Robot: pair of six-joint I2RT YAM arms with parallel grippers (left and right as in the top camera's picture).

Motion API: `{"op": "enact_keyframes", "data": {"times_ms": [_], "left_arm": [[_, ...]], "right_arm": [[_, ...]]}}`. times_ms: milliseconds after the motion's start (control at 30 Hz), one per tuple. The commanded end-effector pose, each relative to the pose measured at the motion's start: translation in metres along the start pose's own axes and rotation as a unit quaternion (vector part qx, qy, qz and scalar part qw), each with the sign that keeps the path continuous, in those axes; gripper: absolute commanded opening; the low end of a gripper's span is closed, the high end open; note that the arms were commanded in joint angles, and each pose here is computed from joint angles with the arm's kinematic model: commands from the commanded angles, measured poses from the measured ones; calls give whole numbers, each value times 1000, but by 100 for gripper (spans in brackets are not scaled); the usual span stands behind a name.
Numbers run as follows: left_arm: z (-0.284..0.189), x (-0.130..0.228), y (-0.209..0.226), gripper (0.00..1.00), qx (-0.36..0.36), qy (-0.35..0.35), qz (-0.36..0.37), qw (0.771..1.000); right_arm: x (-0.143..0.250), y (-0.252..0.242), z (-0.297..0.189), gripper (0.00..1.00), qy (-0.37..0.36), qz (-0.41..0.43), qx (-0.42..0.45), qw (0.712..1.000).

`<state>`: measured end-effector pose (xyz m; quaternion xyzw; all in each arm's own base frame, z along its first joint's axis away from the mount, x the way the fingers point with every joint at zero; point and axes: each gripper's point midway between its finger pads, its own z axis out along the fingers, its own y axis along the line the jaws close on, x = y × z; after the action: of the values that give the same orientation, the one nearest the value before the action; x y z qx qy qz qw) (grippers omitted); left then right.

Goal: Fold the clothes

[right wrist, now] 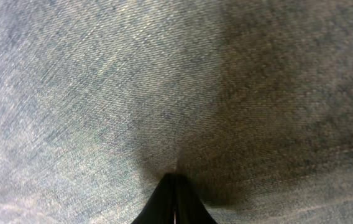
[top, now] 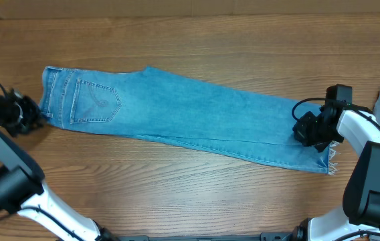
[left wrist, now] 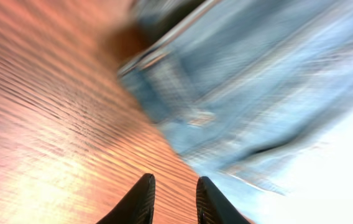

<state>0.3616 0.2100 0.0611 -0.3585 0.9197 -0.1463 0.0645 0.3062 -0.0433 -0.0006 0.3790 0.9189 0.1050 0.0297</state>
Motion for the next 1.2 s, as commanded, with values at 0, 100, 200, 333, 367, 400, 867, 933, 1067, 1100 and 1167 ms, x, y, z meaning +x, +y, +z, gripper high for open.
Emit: {"op": "enact_keyframes", "data": {"times_ms": [0, 100, 200, 333, 367, 400, 867, 933, 1067, 1100, 1167], "left_arm": [[-71, -10, -44, 25, 28, -103, 74, 992], [-83, -17, -58, 17, 3, -140, 105, 985], [-66, -23, -68, 6, -27, -148, 145, 978], [-13, -19, -81, 4, -30, -124, 186, 974], [1, -17, -80, 4, -33, -113, 188, 975], [15, -14, -77, 4, -36, -100, 188, 976], [61, 30, 59, 4, -293, 22, -38, 955], [46, 41, 80, 4, -331, 29, -90, 939], [25, 59, 103, 4, -345, 59, -137, 927], [22, 63, 106, 4, -345, 65, -146, 925], [19, 65, 104, 4, -332, 67, -155, 928]], "right_arm": [[-1, -12, -12, 8, -11, -27, 12, 1000], [4, 5, -41, 17, -28, -35, -34, 998], [7, 22, -66, 20, -49, -47, -82, 994], [13, 42, -91, 14, -64, -68, -140, 986], [15, 46, -96, 11, -65, -77, -153, 983], [18, 51, -100, 10, -64, -89, -168, 980], [24, 56, -104, 8, -57, -101, -184, 976], [24, 56, -104, 8, -57, -101, -184, 976], [23, 56, -104, 8, -60, -101, -183, 976], [21, 54, -104, 8, -62, -100, -178, 977], [18, 49, -102, 10, -72, -97, -161, 979]]}}
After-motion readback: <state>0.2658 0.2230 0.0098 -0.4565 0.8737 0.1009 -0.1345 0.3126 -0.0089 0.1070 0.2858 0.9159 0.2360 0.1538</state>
